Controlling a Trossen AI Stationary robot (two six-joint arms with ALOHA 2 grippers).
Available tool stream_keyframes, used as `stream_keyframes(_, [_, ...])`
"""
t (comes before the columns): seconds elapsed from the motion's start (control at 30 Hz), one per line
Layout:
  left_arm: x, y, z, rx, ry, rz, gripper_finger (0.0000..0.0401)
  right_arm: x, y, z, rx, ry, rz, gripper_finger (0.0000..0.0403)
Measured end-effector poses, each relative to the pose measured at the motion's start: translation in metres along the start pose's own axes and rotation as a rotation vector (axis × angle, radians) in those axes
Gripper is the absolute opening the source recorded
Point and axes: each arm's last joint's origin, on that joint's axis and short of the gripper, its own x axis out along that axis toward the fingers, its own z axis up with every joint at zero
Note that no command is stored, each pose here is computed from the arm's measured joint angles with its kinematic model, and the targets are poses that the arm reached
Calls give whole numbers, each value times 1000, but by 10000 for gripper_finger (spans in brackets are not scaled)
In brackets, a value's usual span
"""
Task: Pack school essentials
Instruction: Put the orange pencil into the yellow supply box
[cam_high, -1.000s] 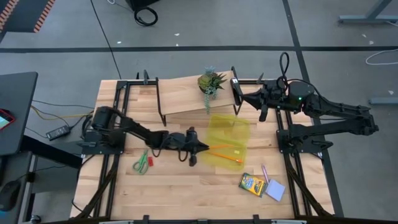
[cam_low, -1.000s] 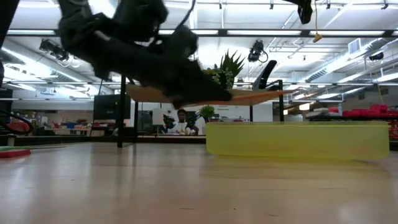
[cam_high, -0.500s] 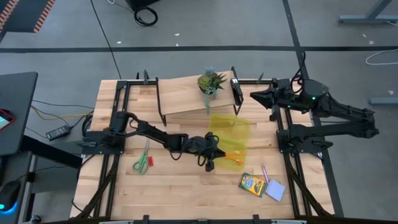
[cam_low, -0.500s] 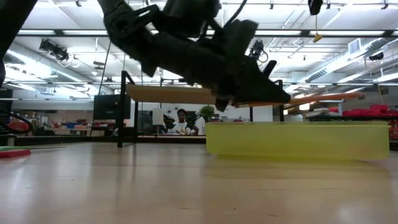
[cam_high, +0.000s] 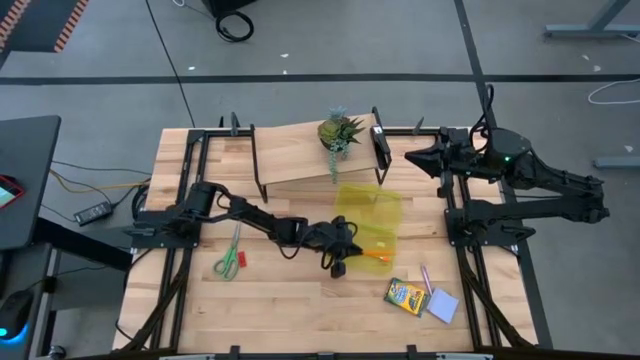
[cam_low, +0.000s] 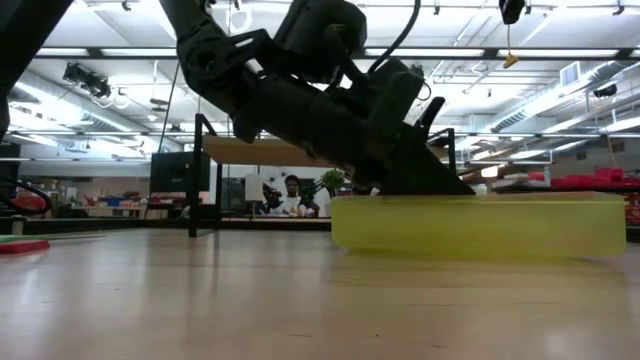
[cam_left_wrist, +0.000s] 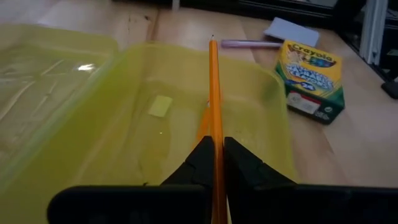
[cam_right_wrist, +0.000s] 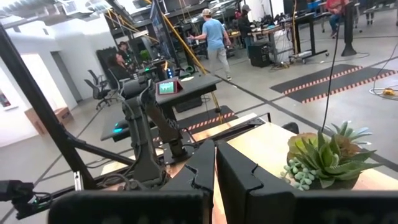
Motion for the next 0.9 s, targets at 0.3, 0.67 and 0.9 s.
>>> stream_keyframes(0.3, [-3,-1,6,18,2,-47,21,0,0,0,8,1,5,23])
stream_keyframes(0.67, [-13,-1,10,118,114,-122,26,0,0,0,22,1,5,23])
stream_keyframes(0.9, [-16,3,17,109,96,-115,20,0,0,0,30,1,5,23])
